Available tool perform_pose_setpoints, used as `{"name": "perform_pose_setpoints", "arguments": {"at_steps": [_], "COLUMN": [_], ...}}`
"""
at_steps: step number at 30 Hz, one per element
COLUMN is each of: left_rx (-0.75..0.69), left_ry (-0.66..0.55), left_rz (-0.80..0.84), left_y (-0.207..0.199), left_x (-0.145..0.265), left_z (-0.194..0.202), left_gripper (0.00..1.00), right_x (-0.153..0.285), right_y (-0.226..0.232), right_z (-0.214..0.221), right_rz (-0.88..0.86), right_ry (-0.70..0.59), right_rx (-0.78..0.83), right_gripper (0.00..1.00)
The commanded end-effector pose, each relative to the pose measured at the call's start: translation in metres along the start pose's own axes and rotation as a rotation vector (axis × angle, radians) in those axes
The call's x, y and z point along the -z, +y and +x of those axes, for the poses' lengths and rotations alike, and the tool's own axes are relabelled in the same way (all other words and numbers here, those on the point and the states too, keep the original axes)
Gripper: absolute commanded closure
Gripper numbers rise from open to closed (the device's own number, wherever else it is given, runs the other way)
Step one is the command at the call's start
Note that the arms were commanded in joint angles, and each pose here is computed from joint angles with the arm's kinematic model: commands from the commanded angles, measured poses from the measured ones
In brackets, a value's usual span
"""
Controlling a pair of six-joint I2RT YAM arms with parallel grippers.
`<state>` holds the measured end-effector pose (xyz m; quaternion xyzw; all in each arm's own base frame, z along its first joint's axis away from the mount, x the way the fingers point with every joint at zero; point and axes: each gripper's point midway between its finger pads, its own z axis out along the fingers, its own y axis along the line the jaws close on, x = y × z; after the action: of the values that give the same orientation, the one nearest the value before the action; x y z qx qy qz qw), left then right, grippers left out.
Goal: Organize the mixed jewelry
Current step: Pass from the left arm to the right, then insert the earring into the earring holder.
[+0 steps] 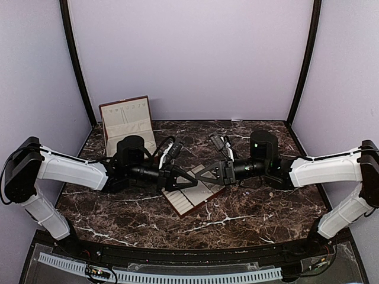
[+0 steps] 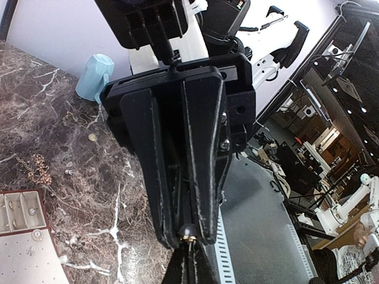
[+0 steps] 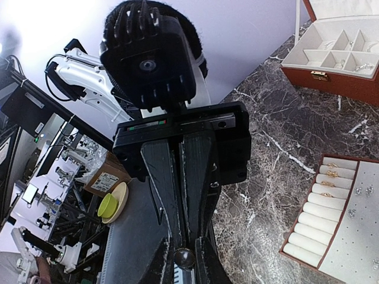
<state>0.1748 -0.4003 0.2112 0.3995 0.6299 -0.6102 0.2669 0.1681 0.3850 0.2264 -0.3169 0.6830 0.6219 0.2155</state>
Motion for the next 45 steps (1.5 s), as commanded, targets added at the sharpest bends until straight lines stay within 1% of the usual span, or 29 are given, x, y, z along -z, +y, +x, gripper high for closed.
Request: {"name": "perform_pose_setpoints", "arguments": {"at_steps": [1,5,6,7,8,9,10,11,12,14,15,16,17,18,19,21,22,23,24,25,26,32,36,39,45], "left_rx": [-0.030,-0.029,-0.026,-0.027,-0.023,-0.025,-0.022,-0.022,-0.024,-0.033,-0.051,-0.045,-0.060,-0.052,-0.065,-0.044,-0.065,-0.050,-0.066,-0.049,-0.050,-0.003,-0.029,-0.070,-0.043], "left_ry": [-0.026,-0.024,-0.022,-0.019,-0.016,-0.010,-0.009,0.000,0.001,0.004,-0.014,0.002,-0.019,-0.010,-0.029,-0.005,-0.013,0.003,-0.007,0.007,-0.009,-0.058,-0.071,-0.063,-0.052], "left_rz": [0.008,-0.002,-0.011,-0.017,-0.029,-0.039,-0.060,-0.075,-0.108,-0.166,-0.202,-0.241,-0.279,-0.324,-0.371,-0.486,-0.532,-0.600,-0.640,-0.684,-0.716,-0.787,-0.834,-0.865,-0.832], "left_y": [-0.005,-0.003,-0.002,-0.001,-0.001,0.001,0.002,0.003,0.005,0.009,0.009,0.016,0.017,0.026,0.030,0.047,0.054,0.064,0.070,0.078,0.084,0.104,0.108,0.109,0.112], "left_x": [0.000,-0.001,0.000,0.001,0.002,0.004,0.006,0.009,0.015,0.024,0.030,0.036,0.043,0.052,0.060,0.078,0.087,0.097,0.106,0.114,0.124,0.158,0.176,0.182,0.175], "left_z": [-0.013,-0.012,-0.011,-0.010,-0.009,-0.006,-0.005,0.002,0.005,0.010,0.004,0.010,0.003,0.005,-0.003,-0.002,-0.010,-0.008,-0.018,-0.015,-0.025,-0.048,-0.064,-0.066,-0.057], "left_gripper": [1.00,1.00,0.93,0.88,0.79,0.74,0.65,0.62,0.56,0.52,0.51,0.50,0.49,0.48,0.48,0.45,0.45,0.44,0.43,0.43,0.43,0.43,0.44,0.44,0.44], "right_x": [-0.002,0.000,0.001,0.003,0.005,0.008,0.011,0.014,0.017,0.019,0.020,0.021,0.021,0.021,0.022,0.024,0.025,0.026,0.027,0.027,0.026,0.016,0.012,0.008,0.008], "right_y": [0.008,0.008,0.007,0.007,0.006,0.003,0.001,-0.002,-0.007,-0.017,-0.022,-0.028,-0.033,-0.039,-0.045,-0.056,-0.060,-0.065,-0.070,-0.076,-0.080,-0.104,-0.119,-0.132,-0.152], "right_z": [-0.009,-0.011,-0.012,-0.014,-0.015,-0.017,-0.018,-0.019,-0.019,-0.017,-0.015,-0.013,-0.011,-0.007,-0.004,0.005,0.008,0.012,0.015,0.019,0.023,0.043,0.054,0.063,0.071], "right_rz": [-0.020,-0.009,-0.001,0.006,0.014,0.028,0.039,0.057,0.078,0.127,0.152,0.181,0.208,0.234,0.260,0.309,0.328,0.347,0.365,0.386,0.400,0.444,0.466,0.487,0.564], "right_ry": [-0.025,-0.038,-0.048,-0.058,-0.067,-0.078,-0.088,-0.096,-0.102,-0.096,-0.089,-0.079,-0.069,-0.055,-0.045,-0.021,-0.014,-0.007,-0.001,0.008,0.017,0.068,0.088,0.113,0.145], "right_rx": [0.037,0.037,0.040,0.042,0.043,0.043,0.043,0.042,0.038,0.036,0.037,0.037,0.036,0.035,0.034,0.027,0.029,0.028,0.025,0.020,0.013,-0.018,-0.033,-0.053,-0.069], "right_gripper": [0.89,0.91,0.91,0.91,0.91,0.91,0.91,0.91,0.91,0.91,0.91,0.91,0.91,0.91,0.91,0.91,0.90,0.90,0.90,0.90,0.90,0.91,0.90,0.91,0.91]}}
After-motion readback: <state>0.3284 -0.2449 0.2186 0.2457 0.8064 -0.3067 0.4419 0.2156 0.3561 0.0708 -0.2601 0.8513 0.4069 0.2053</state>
